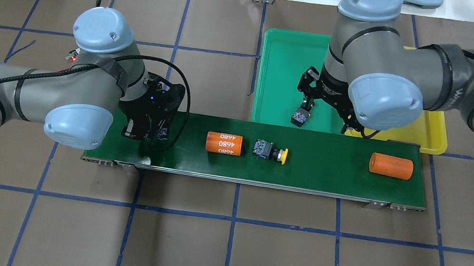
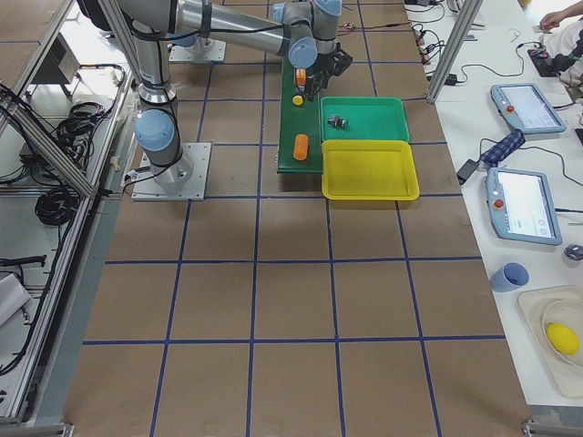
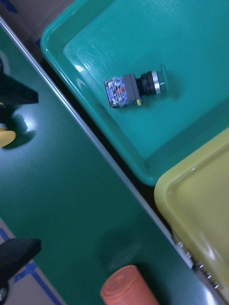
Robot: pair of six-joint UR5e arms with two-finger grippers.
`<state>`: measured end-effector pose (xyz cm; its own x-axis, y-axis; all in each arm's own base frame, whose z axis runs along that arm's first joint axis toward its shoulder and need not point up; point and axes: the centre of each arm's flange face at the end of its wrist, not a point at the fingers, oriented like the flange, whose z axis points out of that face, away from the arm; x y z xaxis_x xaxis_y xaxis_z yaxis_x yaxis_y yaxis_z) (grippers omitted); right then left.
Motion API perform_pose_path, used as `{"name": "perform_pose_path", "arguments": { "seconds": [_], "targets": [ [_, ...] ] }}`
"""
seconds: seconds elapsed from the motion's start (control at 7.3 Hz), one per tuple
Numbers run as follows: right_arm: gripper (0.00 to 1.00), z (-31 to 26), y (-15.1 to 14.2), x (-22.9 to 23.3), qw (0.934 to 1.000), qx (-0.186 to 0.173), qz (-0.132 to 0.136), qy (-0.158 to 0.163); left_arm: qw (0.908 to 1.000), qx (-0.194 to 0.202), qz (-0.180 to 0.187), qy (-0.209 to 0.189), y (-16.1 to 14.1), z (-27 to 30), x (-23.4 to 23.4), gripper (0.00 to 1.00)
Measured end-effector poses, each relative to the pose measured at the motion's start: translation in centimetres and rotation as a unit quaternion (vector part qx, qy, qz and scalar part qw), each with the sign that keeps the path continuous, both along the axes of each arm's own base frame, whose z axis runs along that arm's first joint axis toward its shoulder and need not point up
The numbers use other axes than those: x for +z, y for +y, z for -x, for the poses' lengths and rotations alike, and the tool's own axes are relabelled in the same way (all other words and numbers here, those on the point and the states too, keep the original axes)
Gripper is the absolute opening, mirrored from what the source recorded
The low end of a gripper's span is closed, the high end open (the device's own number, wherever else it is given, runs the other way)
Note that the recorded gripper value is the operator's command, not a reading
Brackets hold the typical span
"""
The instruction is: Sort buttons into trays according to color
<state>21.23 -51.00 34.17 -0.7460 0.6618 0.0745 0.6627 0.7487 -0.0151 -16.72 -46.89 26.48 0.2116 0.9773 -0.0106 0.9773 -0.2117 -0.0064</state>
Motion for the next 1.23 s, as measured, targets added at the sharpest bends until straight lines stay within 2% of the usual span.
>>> {"name": "perform_pose_path", "arguments": {
  "seconds": [0.14,0.27,0.41,0.69,0.82,0.96,1.1,1.23],
  "targets": [
    [1.00,0.2,1.7,0.0,0.9969,-0.078,-0.002,0.003,1.0000,-0.004,0.007,0.001,0.5,0.3,-0.7,0.90],
    [1.00,0.2,2.7,-0.6,0.9897,-0.143,-0.004,0.007,0.9999,-0.002,0.012,0.002,0.7,0.2,-0.7,0.90],
    [1.00,0.0,3.3,-1.0,0.9841,-0.177,-0.003,0.008,0.9997,0.010,0.022,0.002,0.4,-0.2,0.2,0.90],
    [1.00,-0.7,2.4,-2.0,0.9751,-0.221,0.013,-0.010,0.9964,0.070,0.046,-0.011,-1.5,-3.5,5.3,0.90],
    [1.00,-1.3,1.7,-3.2,0.9704,-0.240,0.017,-0.021,0.9928,0.107,0.047,-0.026,-2.4,-6.8,8.2,0.92],
    [1.00,-2.1,1.3,-4.5,0.9686,-0.247,0.016,-0.025,0.9868,0.150,0.047,-0.039,-3.0,-11.0,9.9,0.92],
    [1.00,-2.7,1.2,-5.3,0.9680,-0.249,0.013,-0.027,0.9772,0.201,0.046,-0.049,-3.1,-15.9,10.1,0.92],
    [1.00,-3.1,1.4,-6.1,0.9674,-0.251,0.005,-0.029,0.9612,0.266,0.046,-0.054,-2.6,-21.7,8.9,0.92]
  ]
}}
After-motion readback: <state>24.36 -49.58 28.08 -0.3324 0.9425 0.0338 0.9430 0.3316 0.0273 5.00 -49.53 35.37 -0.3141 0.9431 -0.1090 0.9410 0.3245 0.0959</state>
